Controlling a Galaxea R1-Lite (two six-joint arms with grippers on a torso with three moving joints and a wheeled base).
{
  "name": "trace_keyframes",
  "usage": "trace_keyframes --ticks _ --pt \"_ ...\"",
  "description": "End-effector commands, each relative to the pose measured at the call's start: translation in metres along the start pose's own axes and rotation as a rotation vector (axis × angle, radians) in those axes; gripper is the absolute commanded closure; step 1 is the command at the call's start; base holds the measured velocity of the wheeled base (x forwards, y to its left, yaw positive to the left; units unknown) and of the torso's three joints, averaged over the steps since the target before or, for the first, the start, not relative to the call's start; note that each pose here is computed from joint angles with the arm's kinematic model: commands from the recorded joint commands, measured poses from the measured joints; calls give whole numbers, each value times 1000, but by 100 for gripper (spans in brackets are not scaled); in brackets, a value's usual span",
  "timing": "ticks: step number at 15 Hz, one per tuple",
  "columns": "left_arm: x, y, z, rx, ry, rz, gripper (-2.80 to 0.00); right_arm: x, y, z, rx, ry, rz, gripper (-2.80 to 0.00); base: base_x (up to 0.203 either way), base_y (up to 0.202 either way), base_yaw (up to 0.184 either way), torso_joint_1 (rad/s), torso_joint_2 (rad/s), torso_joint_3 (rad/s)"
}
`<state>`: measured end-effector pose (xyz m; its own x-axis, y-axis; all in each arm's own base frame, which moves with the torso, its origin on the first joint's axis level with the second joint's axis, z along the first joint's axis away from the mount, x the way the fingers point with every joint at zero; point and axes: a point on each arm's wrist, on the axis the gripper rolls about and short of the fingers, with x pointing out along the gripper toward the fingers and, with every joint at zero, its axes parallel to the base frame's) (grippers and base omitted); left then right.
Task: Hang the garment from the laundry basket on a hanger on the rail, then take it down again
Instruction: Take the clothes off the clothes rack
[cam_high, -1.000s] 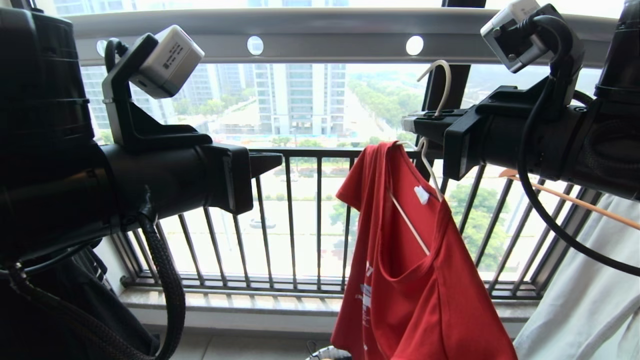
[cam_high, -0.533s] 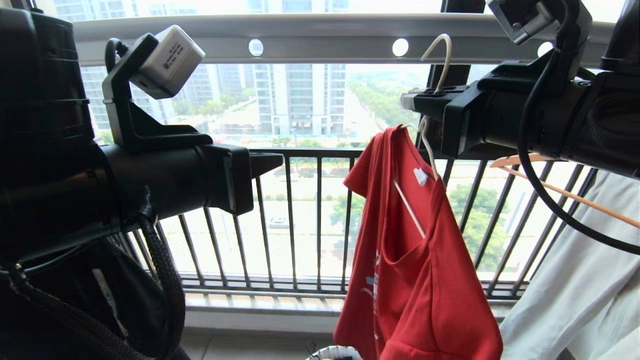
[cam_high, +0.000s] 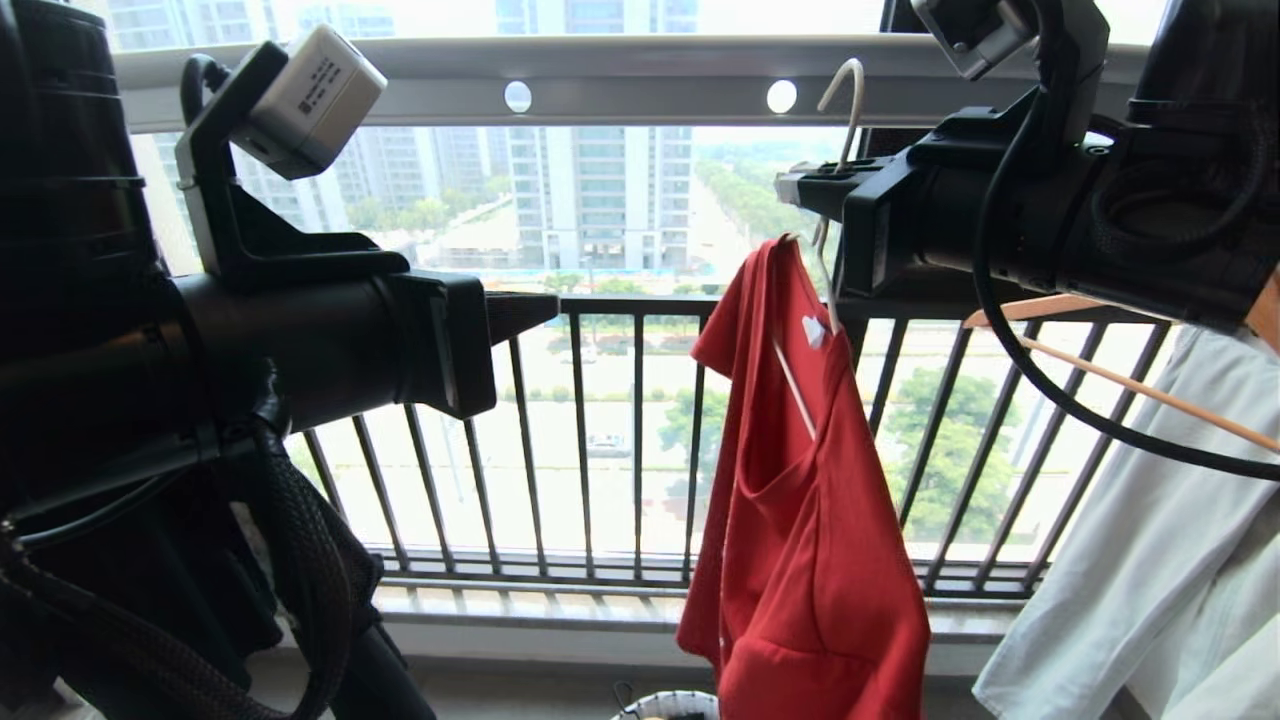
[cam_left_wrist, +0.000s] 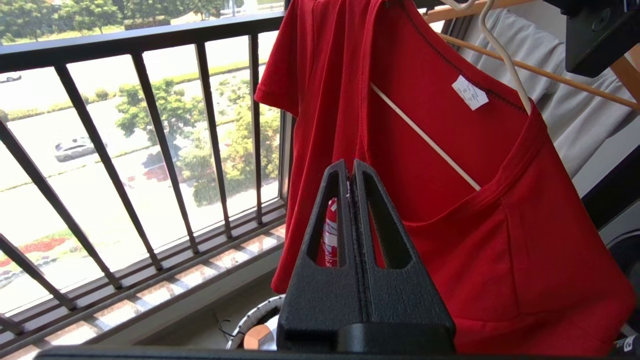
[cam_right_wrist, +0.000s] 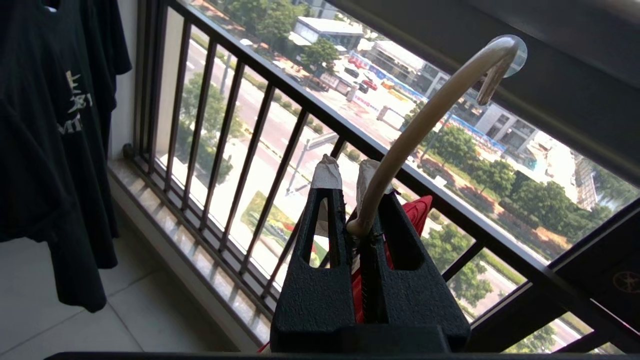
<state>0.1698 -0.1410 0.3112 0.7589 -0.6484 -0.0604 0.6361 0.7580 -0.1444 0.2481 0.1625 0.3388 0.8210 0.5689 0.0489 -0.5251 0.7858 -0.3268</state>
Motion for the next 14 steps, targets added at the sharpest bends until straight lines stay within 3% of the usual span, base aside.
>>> trace_keyframes --ticks 1,5,11,14 --pt "-2 0 1 -1 -8 -1 0 12 0 -2 -3 2 -1 0 0 0 0 0 0 0" --pt "-3 0 2 -1 -13 -2 0 21 -1 -3 -6 1 -4 0 0 0 0 0 0 0" --pt "-5 0 3 0 -16 -2 0 32 -28 -10 -25 15 -82 0 0 0 0 0 0 0" --pt "-4 0 2 0 -14 -2 0 37 -29 -11 -26 15 -85 0 0 0 0 0 0 0"
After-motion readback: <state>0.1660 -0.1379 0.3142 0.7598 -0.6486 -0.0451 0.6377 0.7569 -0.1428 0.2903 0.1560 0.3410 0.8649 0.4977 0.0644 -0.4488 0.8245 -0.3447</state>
